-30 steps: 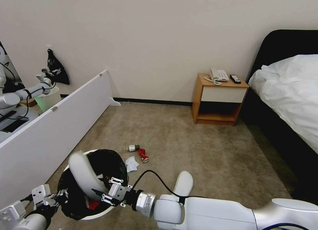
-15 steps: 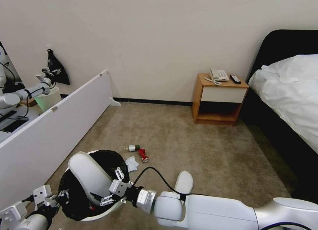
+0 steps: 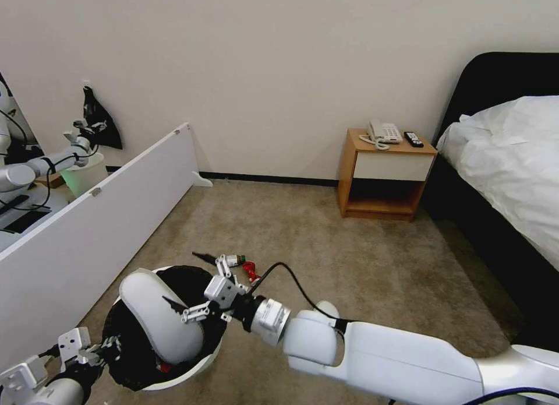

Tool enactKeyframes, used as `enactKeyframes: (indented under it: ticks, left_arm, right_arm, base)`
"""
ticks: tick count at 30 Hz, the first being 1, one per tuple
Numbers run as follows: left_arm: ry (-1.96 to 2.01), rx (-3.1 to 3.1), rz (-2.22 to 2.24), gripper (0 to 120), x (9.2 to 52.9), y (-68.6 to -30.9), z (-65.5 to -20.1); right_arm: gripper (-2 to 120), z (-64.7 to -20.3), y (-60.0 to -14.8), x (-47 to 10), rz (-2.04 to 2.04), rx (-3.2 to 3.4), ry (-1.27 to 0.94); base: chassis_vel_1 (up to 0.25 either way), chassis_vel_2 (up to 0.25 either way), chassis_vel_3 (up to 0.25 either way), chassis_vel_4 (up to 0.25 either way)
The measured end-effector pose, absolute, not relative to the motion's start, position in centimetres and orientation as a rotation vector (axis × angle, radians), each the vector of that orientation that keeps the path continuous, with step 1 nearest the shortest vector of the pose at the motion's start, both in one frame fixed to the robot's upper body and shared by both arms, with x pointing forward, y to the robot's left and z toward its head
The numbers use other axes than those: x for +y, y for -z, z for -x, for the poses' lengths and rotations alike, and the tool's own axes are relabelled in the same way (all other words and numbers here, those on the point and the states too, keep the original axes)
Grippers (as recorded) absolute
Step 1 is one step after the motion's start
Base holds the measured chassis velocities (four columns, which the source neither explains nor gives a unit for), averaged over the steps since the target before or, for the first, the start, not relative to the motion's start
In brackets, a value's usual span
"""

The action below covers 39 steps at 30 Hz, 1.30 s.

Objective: Pick up the trash bin and place the garbage on the floor into it.

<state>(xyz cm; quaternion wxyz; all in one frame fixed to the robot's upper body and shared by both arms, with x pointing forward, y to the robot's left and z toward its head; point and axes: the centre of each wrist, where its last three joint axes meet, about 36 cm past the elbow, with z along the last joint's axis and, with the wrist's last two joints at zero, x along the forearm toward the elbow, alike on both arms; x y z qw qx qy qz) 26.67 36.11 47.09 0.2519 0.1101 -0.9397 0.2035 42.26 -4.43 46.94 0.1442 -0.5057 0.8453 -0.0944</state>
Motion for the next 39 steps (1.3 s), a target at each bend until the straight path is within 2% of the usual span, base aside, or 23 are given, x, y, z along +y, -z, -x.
enactKeyframes:
  ticks: [3,5,8,10,13,24,30,35,39]
  left_arm:
    - [-0.553,-2.555,-0.301,2,36.1,-47.1,-26.6]
    - [-0.554,-2.551,-0.307,2,36.2,-46.9,-26.6]
    - [-0.555,-2.551,-0.308,2,36.2,-46.9,-26.5]
    - [-0.551,-2.551,-0.316,2,36.3,-46.9,-26.5]
    - [-0.547,-2.550,-0.320,2,36.4,-46.9,-26.4]
    - [-0.526,-2.559,-0.366,2,36.7,-47.4,-25.6]
    - [-0.536,-2.567,-0.378,2,36.4,-47.6,-25.4]
    - [-0.533,-2.567,-0.384,2,36.2,-47.5,-25.1]
    - [-0.530,-2.567,-0.387,2,36.2,-47.5,-25.0]
  right_arm:
    - [100,-42.4,-47.6,-4.7,1.435,2.441,0.249]
    - [100,-43.1,-50.7,-5.9,1.342,2.446,0.161]
    - [100,-43.5,-51.7,-6.3,1.308,2.446,0.135]
    - [100,-45.1,-54.4,-8.7,1.165,2.465,0.060]
    - [100,-45.6,-55.0,-9.6,1.117,2.477,0.036]
    - [100,-48.4,-60.9,-22.1,0.571,2.593,-0.244]
    - [100,-46.9,-61.9,-26.4,0.403,2.586,-0.327]
    - [100,-43.3,-59.5,-30.4,0.237,2.653,-0.369]
    - [100,-42.1,-58.8,-31.5,0.194,2.675,-0.363]
  base:
    - [0.000,0.000,0.000,0.000]
    - [0.000,0.000,0.000,0.000]
    - [0.000,0.000,0.000,0.000]
    - [0.000,0.000,0.000,0.000]
    - [0.000,0.000,0.000,0.000]
    - [0.000,0.000,0.000,0.000]
    - [0.000,0.000,0.000,0.000]
    - [0.000,0.000,0.000,0.000]
    - [0.000,0.000,0.000,0.000]
